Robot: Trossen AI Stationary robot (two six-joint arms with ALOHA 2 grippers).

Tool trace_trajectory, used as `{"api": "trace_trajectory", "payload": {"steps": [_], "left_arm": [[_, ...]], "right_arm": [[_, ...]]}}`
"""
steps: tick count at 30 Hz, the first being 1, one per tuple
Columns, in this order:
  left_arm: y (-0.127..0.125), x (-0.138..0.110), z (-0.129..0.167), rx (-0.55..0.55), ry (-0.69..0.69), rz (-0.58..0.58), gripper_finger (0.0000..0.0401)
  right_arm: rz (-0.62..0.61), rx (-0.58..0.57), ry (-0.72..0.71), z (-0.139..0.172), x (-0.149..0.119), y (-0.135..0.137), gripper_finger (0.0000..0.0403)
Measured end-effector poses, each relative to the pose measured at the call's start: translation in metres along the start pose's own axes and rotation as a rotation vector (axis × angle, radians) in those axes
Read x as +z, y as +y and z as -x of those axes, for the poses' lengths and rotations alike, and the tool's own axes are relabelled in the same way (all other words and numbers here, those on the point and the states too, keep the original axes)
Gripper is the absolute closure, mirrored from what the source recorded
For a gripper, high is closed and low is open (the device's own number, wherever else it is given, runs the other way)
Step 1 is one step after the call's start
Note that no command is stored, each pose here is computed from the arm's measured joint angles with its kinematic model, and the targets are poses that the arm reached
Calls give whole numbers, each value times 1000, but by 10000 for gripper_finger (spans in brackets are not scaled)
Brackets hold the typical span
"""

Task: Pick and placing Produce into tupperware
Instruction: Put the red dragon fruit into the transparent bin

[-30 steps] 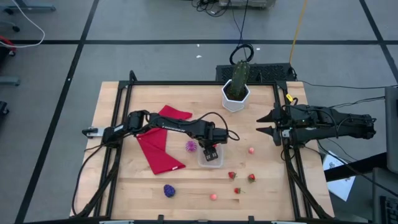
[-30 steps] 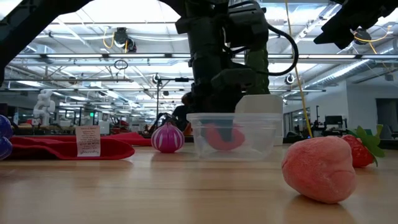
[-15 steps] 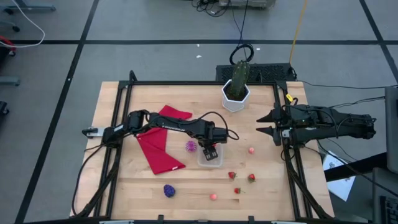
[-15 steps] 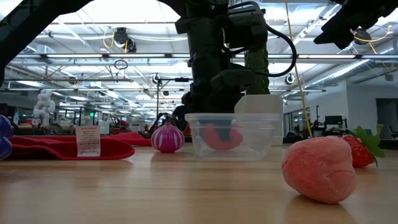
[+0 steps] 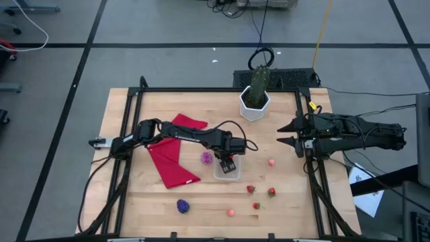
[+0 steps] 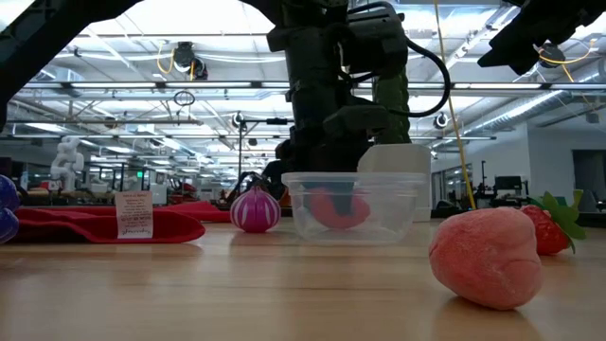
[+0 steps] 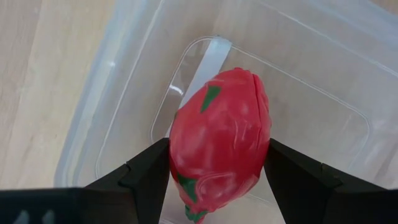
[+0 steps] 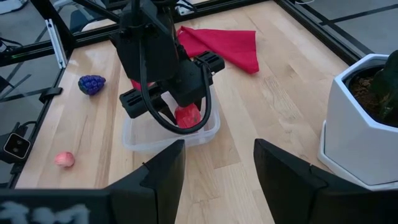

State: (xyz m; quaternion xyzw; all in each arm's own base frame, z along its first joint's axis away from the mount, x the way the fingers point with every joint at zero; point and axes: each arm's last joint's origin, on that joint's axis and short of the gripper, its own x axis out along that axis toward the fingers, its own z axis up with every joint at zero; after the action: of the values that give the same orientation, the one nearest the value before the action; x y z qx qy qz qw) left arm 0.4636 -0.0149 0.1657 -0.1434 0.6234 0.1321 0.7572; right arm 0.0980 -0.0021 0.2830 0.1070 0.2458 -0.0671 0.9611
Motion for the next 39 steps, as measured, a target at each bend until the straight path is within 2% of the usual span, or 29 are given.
{"api": "trace_trajectory", "payload": {"steps": [7,16,22,39], "left_arm": [[0,0,0,-2,-4,0,150],[0,0,-2,0,0,-1,91],[0,0,-2,0,0,-4,66],[0,1,4,-4,-11,-38,65]], "right_arm": [[0,0,0,0,0,0,218],[0,0,0,0,0,0,218],[0,0,0,0,0,0,218],[0,0,-1,0,0,0,218]]}}
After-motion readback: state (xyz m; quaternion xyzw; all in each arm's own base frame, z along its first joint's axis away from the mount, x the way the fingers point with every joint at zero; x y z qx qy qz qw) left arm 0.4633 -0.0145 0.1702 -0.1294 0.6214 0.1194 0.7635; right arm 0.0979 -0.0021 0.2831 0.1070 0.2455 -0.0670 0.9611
